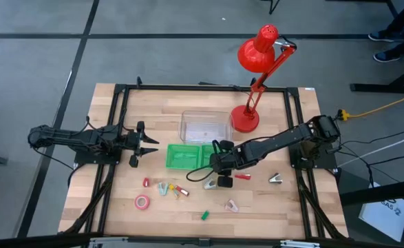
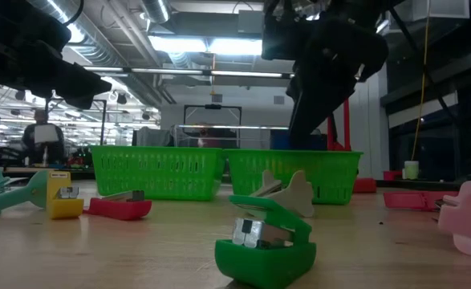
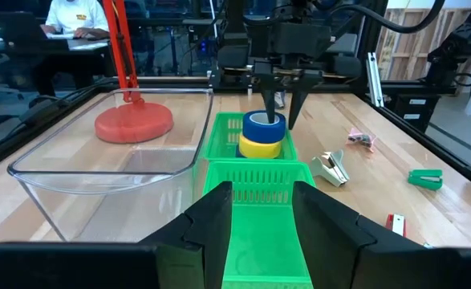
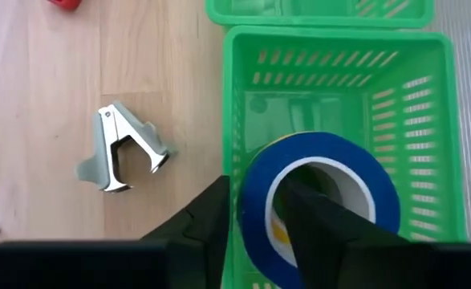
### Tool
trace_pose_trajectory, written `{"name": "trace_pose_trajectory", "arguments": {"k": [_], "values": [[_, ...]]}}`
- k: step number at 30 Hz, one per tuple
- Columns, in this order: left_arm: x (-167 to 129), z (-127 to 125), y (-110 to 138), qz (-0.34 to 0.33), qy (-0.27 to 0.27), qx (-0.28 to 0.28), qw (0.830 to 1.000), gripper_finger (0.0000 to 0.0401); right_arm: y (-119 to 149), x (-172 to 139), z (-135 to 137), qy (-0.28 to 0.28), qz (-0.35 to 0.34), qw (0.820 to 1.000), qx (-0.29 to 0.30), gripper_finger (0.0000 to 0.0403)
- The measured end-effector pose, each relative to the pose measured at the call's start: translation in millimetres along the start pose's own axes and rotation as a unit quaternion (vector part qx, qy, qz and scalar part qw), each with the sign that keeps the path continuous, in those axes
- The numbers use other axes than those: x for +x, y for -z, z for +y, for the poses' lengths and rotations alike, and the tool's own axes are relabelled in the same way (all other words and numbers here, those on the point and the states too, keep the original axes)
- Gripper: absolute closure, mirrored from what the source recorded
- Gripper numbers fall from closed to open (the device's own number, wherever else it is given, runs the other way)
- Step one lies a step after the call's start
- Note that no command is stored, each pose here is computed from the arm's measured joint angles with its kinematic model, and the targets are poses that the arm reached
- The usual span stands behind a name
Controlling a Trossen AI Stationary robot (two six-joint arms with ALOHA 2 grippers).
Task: Pick and place Stapler, Stapler remover, tape
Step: Put the pink tape into the right green bin
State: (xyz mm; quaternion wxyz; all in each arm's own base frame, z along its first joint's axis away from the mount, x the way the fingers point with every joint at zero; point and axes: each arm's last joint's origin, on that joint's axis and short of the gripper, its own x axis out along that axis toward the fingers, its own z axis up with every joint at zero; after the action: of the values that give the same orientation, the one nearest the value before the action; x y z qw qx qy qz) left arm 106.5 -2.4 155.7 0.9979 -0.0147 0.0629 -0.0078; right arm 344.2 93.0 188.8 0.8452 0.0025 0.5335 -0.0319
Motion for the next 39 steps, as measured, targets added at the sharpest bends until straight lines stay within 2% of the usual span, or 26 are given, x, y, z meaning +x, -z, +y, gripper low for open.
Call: {"name": "trace_pose_trajectory", "arguments": {"k": [7,12,18,25,27,30,32,35,39], "values": [[0.0,0.0,0.0,0.000,0.000,0.000,1.000,0.0271,-1.7,-6.4,-1.3,0.003,0.025,1.000,0.005,0.0245],[0.0,0.0,-0.1,0.000,0.000,0.000,1.000,0.0271,-14.7,-23.5,-0.4,0.004,0.031,1.000,0.004,0.0241],[0.0,0.0,0.0,0.000,0.000,0.000,1.000,0.0271,-37.9,-50.9,3.1,-0.005,0.004,1.000,0.005,0.0247],[-0.1,0.3,-2.6,-0.013,-0.006,-0.001,1.000,0.0271,-64.0,-85.8,5.4,-0.019,-0.046,0.998,-0.034,0.0247],[-0.2,0.2,-6.1,-0.032,-0.005,-0.037,0.999,0.0271,-69.5,-93.0,5.4,-0.022,-0.059,0.997,-0.036,0.0247],[-1.3,-1.4,-15.7,-0.077,0.028,-0.150,0.985,0.0271,-76.0,-100.9,3.2,-0.024,-0.075,0.996,-0.030,0.0247],[-2.3,-1.7,-20.7,-0.099,0.044,-0.231,0.967,0.0271,-78.0,-103.8,2.8,-0.025,-0.080,0.996,-0.029,0.0247],[-4.3,-1.6,-28.5,-0.134,0.065,-0.334,0.931,0.0271,-80.0,-106.3,2.9,-0.025,-0.087,0.995,-0.029,0.0247],[-6.2,-0.6,-33.8,-0.163,0.072,-0.415,0.892,0.0271,-79.6,-105.9,2.6,-0.025,-0.085,0.996,-0.026,0.0247]]}}
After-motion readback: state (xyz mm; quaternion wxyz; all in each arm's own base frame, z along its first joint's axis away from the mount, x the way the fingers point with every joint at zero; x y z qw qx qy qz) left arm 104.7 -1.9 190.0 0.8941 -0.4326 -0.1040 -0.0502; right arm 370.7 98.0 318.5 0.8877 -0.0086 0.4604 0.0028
